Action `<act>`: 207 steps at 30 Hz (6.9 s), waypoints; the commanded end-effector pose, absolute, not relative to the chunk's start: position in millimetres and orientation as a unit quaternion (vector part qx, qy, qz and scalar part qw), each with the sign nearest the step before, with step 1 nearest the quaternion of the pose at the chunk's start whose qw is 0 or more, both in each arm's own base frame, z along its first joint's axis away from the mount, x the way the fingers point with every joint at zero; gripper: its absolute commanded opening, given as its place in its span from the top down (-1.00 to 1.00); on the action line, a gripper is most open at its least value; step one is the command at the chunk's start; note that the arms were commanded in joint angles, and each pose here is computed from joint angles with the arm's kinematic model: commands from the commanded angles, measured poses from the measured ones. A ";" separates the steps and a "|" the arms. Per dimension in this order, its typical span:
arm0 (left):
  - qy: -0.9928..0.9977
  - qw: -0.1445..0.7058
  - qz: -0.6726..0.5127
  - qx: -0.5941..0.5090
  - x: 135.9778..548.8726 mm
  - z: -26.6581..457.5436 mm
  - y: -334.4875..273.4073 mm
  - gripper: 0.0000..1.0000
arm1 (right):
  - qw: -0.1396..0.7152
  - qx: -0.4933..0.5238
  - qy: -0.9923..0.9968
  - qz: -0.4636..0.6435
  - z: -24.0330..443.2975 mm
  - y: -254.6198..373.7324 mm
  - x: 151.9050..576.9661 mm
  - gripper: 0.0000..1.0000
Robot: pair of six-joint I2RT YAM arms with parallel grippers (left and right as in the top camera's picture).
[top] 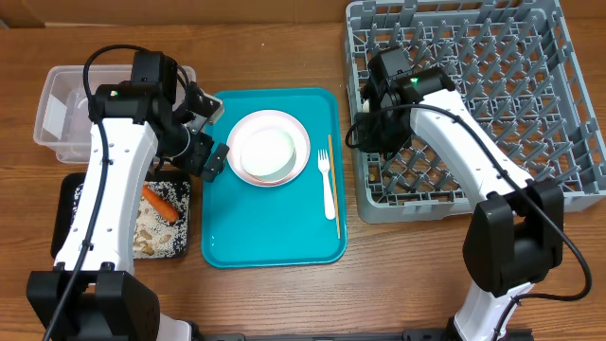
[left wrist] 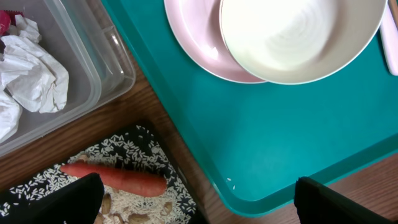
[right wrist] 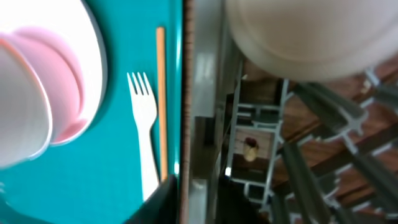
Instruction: Sort waste into correct bins and load items into the dishwasher
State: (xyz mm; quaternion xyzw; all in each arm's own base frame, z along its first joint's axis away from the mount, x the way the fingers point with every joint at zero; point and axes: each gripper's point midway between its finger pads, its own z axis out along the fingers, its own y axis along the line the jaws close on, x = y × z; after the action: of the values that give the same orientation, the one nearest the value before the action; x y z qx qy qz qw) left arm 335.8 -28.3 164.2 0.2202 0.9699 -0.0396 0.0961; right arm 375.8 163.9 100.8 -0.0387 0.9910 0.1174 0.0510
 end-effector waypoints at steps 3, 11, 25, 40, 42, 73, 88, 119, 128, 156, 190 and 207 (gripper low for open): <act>0.969 0.108 -0.035 0.218 338.1 171.8 -26.2 -1.00 | 0.054 -0.045 0.990 0.119 106.5 166.5 371.6 0.20; 0.969 0.108 -0.035 0.218 338.1 171.8 -26.2 -1.00 | 0.093 -0.047 0.986 0.129 137.2 169.2 384.5 0.10; 0.969 0.108 -0.035 0.218 338.1 171.8 -26.2 -1.00 | 0.088 -0.104 0.944 0.301 197.8 235.0 367.8 -1.00; 0.969 0.108 -0.035 0.218 338.1 171.8 -26.2 -1.00 | 0.193 -0.073 0.967 0.151 164.8 266.5 384.7 -0.47; 0.969 0.108 -0.035 0.218 338.1 171.8 -26.2 -1.00 | 0.201 -0.085 0.967 0.129 157.6 274.3 382.1 -0.43; 0.969 0.108 -0.035 0.218 338.0 171.8 -26.2 -1.00 | 0.155 -0.098 0.979 0.085 83.4 296.6 379.4 0.87; 0.969 0.108 -0.035 0.218 338.0 171.8 -26.2 -1.00 | 0.161 -0.095 0.976 0.109 89.7 301.1 384.3 0.42; 0.969 0.108 -0.035 0.218 338.1 171.8 -26.2 -1.00 | 0.189 -0.089 0.975 0.079 63.9 294.1 397.7 0.53; 0.969 0.108 -0.035 0.218 338.1 171.8 -26.2 -1.00 | 0.192 -0.089 0.974 0.081 64.2 295.2 398.9 0.53; 0.969 0.108 -0.035 0.218 338.1 171.8 -26.2 -1.00 | 0.181 -0.090 0.977 0.074 49.8 290.1 391.8 0.53; 0.969 0.108 -0.035 0.218 338.1 171.8 -26.0 -1.00 | 0.199 -0.091 0.972 0.085 63.2 297.2 400.9 0.55; 0.969 0.108 -0.035 0.218 338.1 171.8 -26.0 -1.00 | 0.213 -0.092 0.968 0.094 79.8 297.9 401.8 0.74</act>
State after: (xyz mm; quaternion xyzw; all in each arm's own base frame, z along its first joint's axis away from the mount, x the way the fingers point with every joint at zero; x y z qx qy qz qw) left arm 335.7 -28.3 164.2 0.2202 0.9699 -0.0396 0.0959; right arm 391.7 292.2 52.4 -0.0942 0.9756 0.0784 0.1823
